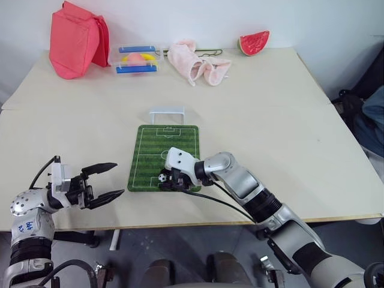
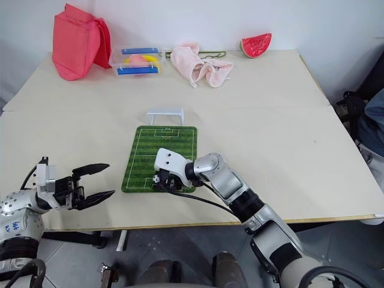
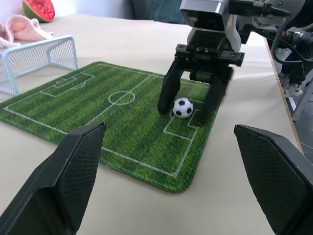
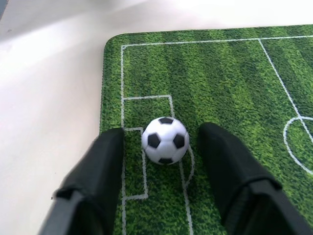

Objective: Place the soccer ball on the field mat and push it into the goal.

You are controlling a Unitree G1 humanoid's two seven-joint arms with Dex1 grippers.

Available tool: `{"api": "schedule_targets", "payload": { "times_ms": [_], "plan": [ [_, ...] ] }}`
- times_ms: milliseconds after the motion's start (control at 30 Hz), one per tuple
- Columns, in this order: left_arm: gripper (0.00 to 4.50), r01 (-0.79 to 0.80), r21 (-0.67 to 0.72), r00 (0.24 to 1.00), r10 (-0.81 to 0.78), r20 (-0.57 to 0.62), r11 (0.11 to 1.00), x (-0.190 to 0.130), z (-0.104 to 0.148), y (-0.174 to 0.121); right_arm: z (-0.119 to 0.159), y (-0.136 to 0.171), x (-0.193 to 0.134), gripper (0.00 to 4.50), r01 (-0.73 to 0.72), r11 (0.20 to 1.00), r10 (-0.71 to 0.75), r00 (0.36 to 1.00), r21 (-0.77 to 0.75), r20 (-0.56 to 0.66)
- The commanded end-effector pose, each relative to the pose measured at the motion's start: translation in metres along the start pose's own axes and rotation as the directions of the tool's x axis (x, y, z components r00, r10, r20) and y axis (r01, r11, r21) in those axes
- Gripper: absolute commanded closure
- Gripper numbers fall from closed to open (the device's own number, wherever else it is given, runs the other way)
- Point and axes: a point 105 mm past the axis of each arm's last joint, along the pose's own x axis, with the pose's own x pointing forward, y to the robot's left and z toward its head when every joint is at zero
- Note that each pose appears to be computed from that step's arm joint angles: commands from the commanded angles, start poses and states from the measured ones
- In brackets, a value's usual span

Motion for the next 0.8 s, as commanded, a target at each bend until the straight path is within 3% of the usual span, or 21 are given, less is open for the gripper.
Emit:
{"api": "schedule_targets", "payload": {
  "times_ms": [33, 500, 600, 800],
  "plan": [
    [0.00, -0.009, 0.016, 1.000, 0.009, 0.011, 1.000, 0.002, 0.002, 0.003, 0.015, -0.001, -0.002, 2.05, -0.004, 1.000, 0.005, 0.999, -0.030, 0.048],
    [0.00, -0.007, 0.017, 1.000, 0.006, 0.022, 1.000, 0.005, 0.005, 0.006, 0.078, -0.007, -0.040, 2.05, 0.064, 0.987, -0.041, 0.987, -0.147, 0.158],
    [0.00, 0.001, 0.018, 1.000, -0.001, 0.026, 1.000, 0.006, 0.005, 0.007, 0.080, 0.007, -0.044, 2.61, 0.055, 0.987, -0.024, 0.981, -0.151, 0.195],
    [0.00, 0.043, 0.008, 0.998, -0.044, 0.039, 0.999, 0.007, 0.008, 0.005, 0.052, 0.031, -0.032, 4.47, 0.012, 0.998, -0.001, 0.986, -0.063, 0.168]
  ]
}}
